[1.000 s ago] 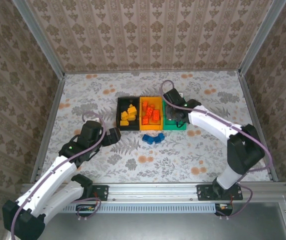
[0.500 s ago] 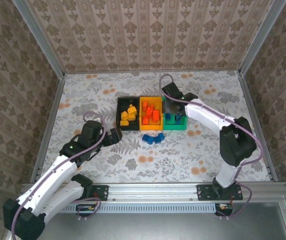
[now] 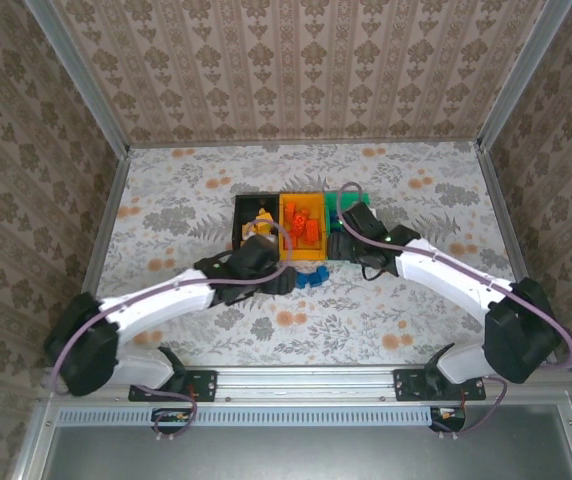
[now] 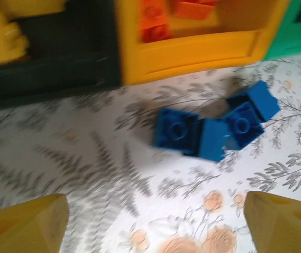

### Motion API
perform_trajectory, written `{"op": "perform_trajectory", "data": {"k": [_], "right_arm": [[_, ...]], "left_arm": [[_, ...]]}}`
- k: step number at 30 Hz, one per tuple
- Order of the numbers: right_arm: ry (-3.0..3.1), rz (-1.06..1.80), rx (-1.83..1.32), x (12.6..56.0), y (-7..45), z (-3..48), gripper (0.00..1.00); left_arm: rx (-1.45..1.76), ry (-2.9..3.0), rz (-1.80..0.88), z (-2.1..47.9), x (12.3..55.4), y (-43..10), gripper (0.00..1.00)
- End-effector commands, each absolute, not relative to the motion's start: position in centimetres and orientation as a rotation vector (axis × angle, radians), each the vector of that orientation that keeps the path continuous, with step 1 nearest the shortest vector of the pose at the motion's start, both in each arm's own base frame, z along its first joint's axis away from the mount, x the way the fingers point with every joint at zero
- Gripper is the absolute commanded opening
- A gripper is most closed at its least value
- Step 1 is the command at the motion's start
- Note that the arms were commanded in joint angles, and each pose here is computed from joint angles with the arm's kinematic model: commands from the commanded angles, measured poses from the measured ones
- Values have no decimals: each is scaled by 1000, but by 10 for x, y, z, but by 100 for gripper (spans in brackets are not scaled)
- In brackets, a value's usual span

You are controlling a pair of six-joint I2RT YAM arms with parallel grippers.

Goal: Sort the legos into containers by color

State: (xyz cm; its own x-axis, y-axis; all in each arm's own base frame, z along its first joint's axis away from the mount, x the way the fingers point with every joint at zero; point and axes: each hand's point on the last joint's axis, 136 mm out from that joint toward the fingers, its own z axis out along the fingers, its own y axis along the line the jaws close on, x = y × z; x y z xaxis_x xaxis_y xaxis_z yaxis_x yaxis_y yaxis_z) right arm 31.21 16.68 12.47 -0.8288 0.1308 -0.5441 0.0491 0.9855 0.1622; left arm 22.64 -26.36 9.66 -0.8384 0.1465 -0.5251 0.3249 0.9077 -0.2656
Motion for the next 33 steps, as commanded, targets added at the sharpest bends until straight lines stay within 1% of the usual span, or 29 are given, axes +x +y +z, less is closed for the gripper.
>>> {"op": "perform_trajectory", "data": {"k": [1, 3, 6, 8, 13, 16, 19, 27, 33], "right_arm": [[2506, 221, 173, 303, 160, 135, 80], [2497, 210, 185, 298, 153, 136, 80], [2482, 212, 192, 292, 147, 138, 81], [2473, 213, 198, 289, 143, 139, 81], [2451, 218, 204, 286, 137, 146, 82], [2440, 220, 211, 287, 135, 150, 82], [2430, 222, 218, 288, 133, 153, 82], [2406, 224, 244, 289, 125, 160, 83], [2383, 224, 264, 290, 119, 168, 83]], "left_arm": [[467, 2490, -401, 102, 238, -293, 80], [531, 2490, -358, 95, 237, -307, 74], [594, 2504, -272, 84, 239, -319, 61], [608, 2515, -207, 77, 242, -320, 56], [638, 2522, -118, 67, 243, -318, 55], [657, 2528, -75, 61, 242, -317, 50], [673, 2532, -60, 56, 241, -319, 47], [693, 2568, -46, 40, 235, -319, 43], [693, 2571, -56, 38, 233, -321, 34]]}}
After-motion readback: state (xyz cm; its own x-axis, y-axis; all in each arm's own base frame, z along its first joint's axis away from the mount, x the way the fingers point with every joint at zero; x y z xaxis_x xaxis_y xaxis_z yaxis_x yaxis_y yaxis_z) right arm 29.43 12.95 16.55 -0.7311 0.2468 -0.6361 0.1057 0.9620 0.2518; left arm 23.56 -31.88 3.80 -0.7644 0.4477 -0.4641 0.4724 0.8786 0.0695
